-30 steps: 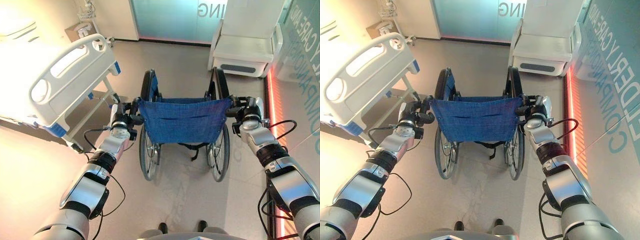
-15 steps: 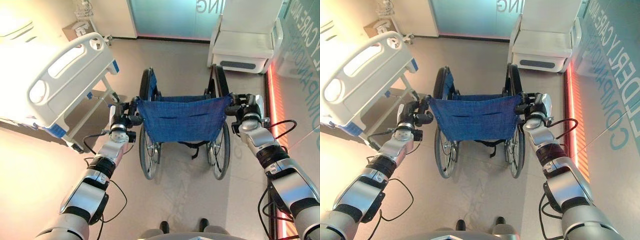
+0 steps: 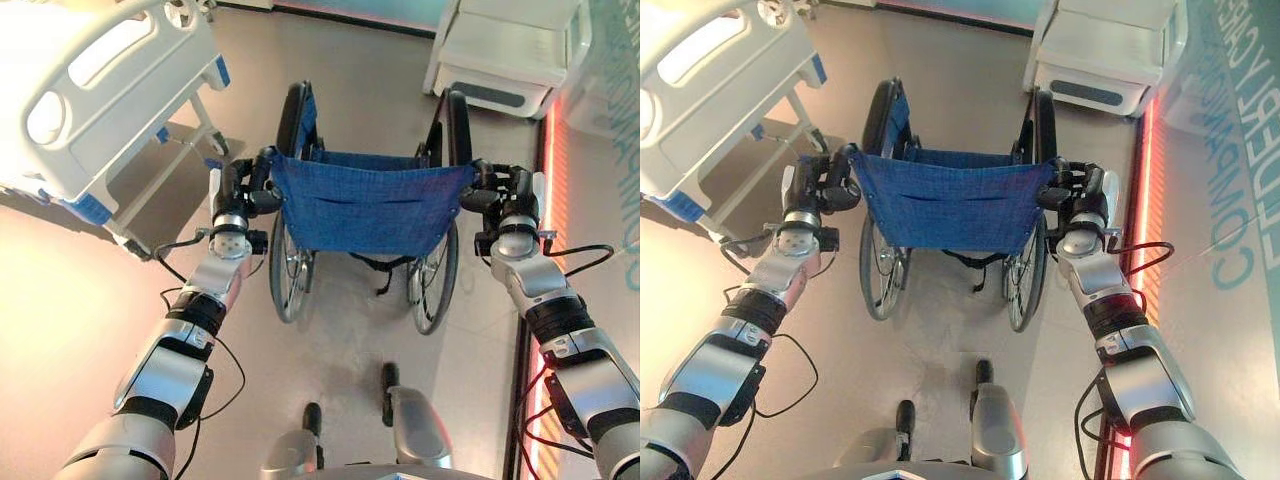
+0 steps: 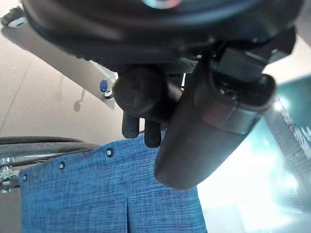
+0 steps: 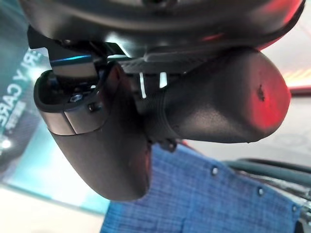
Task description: Push the wheelchair next to the bed
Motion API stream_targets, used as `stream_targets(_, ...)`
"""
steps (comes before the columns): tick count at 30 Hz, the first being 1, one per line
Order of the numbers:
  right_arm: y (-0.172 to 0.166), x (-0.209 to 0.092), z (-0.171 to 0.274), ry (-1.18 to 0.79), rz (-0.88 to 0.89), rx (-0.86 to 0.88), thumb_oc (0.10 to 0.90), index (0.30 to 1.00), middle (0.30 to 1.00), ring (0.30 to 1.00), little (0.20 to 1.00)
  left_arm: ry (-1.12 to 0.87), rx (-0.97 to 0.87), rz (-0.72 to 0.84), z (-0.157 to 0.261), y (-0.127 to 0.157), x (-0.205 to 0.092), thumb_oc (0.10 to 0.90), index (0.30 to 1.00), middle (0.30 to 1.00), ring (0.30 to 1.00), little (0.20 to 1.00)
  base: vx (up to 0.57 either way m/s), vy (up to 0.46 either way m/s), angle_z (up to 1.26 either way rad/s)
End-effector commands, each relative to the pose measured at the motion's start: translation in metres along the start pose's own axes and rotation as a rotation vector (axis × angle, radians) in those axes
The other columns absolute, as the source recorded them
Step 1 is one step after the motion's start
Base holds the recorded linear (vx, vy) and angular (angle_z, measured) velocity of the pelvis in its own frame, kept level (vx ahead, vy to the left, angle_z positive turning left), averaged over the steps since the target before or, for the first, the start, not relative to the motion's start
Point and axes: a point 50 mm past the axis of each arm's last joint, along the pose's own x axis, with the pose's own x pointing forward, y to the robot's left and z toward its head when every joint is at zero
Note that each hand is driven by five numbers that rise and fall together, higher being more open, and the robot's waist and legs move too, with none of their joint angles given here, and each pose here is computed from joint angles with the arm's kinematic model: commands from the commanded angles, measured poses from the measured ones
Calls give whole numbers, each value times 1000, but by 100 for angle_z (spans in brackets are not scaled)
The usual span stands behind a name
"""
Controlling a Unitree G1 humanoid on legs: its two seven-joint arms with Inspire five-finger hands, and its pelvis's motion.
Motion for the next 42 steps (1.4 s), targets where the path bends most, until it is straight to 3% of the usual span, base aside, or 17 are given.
stream_targets(1, 19, -8, 8, -137, 152, -38, 400, 300, 300, 300, 300, -128, 36, -106, 7, -8, -7, 400, 300, 300, 300, 300, 383, -289, 1)
stream_targets(9, 5, -9, -2, -147, 129, -41, 400, 300, 300, 300, 300, -143, -15, -121, 0, -10, -16, 400, 300, 300, 300, 300, 345, -202, 11)
stream_targets(17, 12, -2, 30, -212, 145, -26, 400, 300, 300, 300, 300, -203, -6, -63, 12, 11, -15, 400, 300, 300, 300, 300, 478, 89, -43)
stream_targets(23, 11, -6, 3, -145, 148, -2, 400, 300, 300, 300, 300, -192, 69, -89, 15, 27, -10, 400, 300, 300, 300, 300, 502, 159, -35)
stream_targets(34, 17, -12, -20, -40, 188, -19, 400, 300, 300, 300, 300, -184, 100, -137, 26, 16, -2, 400, 300, 300, 300, 300, 452, -65, 9)
stream_targets(39, 26, -11, -7, -35, 207, -16, 400, 300, 300, 300, 300, -181, 72, -135, 24, 4, -2, 400, 300, 300, 300, 300, 271, -275, 52)
stream_targets(42, 22, -10, -14, -9, 233, 2, 400, 300, 300, 300, 300, -143, 24, -113, 8, 0, -9, 400, 300, 300, 300, 300, 419, -356, 48)
